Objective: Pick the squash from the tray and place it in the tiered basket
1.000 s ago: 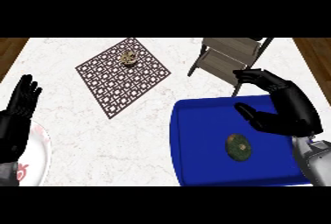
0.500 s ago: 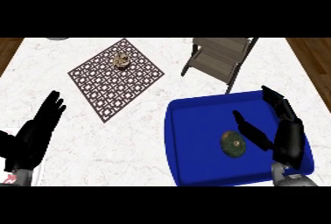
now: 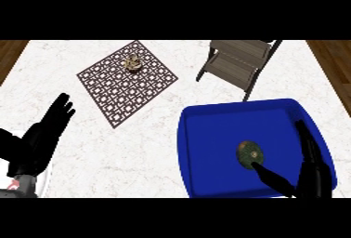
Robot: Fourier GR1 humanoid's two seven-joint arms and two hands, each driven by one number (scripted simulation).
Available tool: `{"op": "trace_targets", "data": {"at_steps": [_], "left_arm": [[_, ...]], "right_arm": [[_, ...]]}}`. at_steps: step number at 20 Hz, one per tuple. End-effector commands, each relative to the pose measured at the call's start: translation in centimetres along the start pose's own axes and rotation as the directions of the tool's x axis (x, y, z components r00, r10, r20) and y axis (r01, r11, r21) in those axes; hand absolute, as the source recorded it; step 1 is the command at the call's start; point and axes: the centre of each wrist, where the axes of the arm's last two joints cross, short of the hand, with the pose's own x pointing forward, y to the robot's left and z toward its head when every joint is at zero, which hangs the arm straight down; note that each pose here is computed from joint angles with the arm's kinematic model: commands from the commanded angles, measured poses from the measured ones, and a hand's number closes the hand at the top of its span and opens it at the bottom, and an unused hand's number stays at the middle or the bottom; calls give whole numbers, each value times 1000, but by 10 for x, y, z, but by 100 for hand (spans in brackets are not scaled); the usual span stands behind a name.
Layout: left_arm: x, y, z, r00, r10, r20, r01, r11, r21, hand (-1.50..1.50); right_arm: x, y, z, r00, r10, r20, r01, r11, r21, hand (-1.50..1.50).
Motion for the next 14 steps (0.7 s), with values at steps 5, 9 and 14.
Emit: {"op": "trace_targets", "data": {"at_steps": [5, 9, 14], "left_arm": [[3, -11, -4, 1000, -6, 7, 7, 1000, -27, 0], [3, -9, -16, 1000, -19, 12, 20, 999, -36, 0], [-2, -20, -10, 1000, 8, 16, -7, 999, -32, 0]], "right_arm": [[9, -17, 34, 917, 388, -90, -318, 849, 423, -150], [73, -22, 21, 890, 438, -126, -341, 824, 452, -150], [136, -4, 25, 854, 478, -208, -361, 831, 424, -150]]}}
